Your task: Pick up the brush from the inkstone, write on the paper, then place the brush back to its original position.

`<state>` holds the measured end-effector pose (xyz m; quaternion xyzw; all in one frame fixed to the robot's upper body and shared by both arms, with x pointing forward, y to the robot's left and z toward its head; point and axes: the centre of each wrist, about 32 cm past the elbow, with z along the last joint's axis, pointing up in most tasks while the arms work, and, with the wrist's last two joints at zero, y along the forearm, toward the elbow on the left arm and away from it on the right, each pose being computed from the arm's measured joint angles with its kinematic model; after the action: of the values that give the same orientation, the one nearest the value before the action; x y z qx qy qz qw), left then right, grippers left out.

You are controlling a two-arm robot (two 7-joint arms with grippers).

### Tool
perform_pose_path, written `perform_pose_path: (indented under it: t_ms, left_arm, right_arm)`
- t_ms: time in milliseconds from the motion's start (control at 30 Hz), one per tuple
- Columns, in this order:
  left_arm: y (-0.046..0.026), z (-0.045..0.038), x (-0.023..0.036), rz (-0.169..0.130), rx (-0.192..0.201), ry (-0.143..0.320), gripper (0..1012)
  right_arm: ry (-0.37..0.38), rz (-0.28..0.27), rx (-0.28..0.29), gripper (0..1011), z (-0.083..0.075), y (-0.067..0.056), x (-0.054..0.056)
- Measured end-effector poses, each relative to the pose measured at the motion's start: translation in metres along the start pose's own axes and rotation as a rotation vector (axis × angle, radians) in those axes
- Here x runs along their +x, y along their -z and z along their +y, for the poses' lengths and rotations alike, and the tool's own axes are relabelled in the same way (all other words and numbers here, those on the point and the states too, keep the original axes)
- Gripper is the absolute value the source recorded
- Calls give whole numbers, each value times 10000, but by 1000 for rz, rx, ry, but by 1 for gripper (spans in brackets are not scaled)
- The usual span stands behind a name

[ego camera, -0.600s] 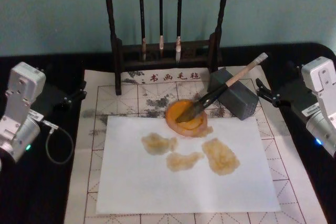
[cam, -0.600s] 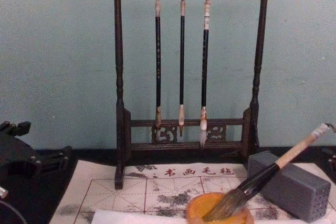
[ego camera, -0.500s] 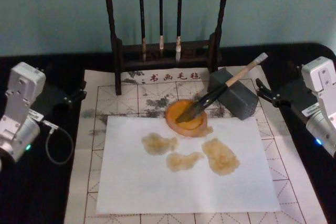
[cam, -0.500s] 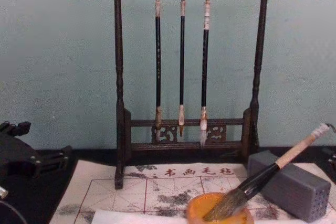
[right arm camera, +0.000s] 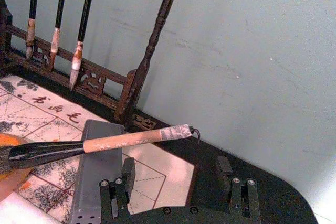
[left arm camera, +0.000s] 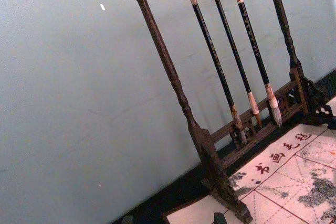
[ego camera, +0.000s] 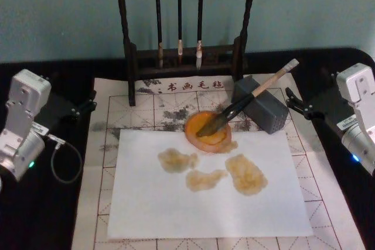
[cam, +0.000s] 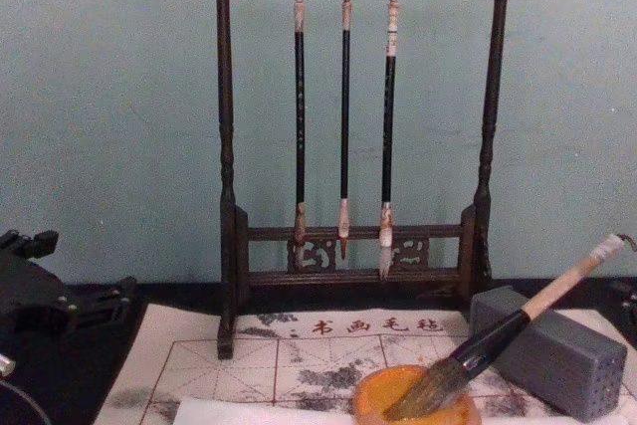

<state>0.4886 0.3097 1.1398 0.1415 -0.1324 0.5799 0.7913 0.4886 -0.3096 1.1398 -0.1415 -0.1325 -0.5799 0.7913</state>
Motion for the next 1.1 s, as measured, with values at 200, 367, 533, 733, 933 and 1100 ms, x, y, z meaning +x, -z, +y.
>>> perform_pose_path:
  t_ms: [200, 367, 533, 733, 933, 1100]
  left_arm:
    - [0, 0, 0, 0, 0, 0, 1001]
    - [0, 0, 0, 0, 0, 0, 1001]
    - [0, 0, 0, 0, 0, 0, 1001]
    - [0, 0, 0, 0, 0, 0, 1001]
    - [0, 0, 0, 0, 0, 0, 1001]
    - [0, 0, 0, 0, 0, 0, 1001]
  right_arm:
    - [0, 0, 0, 1000, 0, 0, 0]
    - [0, 0, 0, 1000, 0, 0, 0]
    - [0, 0, 0, 1000, 0, 0, 0]
    - [0, 0, 0, 1000, 0, 0, 0]
    - [0, 0, 0, 1000, 0, 0, 0]
    - [0, 0, 0, 1000, 0, 0, 0]
